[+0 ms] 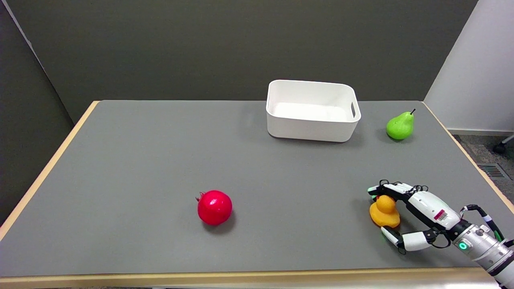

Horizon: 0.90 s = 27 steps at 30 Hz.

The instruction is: Pick up the yellow duck.

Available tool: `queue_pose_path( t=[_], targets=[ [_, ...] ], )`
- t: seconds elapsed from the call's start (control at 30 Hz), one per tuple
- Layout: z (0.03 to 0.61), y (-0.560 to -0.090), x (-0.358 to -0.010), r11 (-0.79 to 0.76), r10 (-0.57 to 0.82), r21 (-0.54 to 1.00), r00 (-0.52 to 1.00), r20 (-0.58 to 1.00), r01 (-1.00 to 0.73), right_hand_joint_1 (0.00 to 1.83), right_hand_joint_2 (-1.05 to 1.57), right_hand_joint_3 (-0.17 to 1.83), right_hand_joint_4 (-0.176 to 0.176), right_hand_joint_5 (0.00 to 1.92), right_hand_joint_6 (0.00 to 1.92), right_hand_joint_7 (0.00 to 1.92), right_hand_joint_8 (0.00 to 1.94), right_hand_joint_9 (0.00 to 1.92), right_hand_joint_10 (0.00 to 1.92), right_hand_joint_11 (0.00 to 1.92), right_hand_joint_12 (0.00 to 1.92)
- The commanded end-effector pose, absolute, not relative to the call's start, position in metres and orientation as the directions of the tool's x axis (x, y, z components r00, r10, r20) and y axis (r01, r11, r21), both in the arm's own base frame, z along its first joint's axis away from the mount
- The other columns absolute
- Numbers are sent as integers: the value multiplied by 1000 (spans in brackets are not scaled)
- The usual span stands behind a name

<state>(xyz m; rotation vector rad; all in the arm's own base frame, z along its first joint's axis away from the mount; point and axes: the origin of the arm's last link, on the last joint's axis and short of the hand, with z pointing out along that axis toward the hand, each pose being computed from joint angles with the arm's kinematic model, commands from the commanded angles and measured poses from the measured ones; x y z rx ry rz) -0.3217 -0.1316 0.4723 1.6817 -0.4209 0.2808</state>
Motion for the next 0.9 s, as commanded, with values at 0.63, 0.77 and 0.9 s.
queue_pose_path(
  t=[0.63,0.77,0.9],
  targets=[
    [461,-200,-281,-270,85,883,904,419,-384,1350,1104,260,-176,573,1452,852,1299,780,1549,677,1748],
    [461,-235,-249,-299,160,893,905,395,-336,1349,1115,237,-176,573,1457,856,1284,774,1545,715,1729],
    [464,-275,-210,-314,229,910,908,351,-272,1348,1130,207,-176,578,1439,859,1284,759,1553,750,1720]
  ],
)
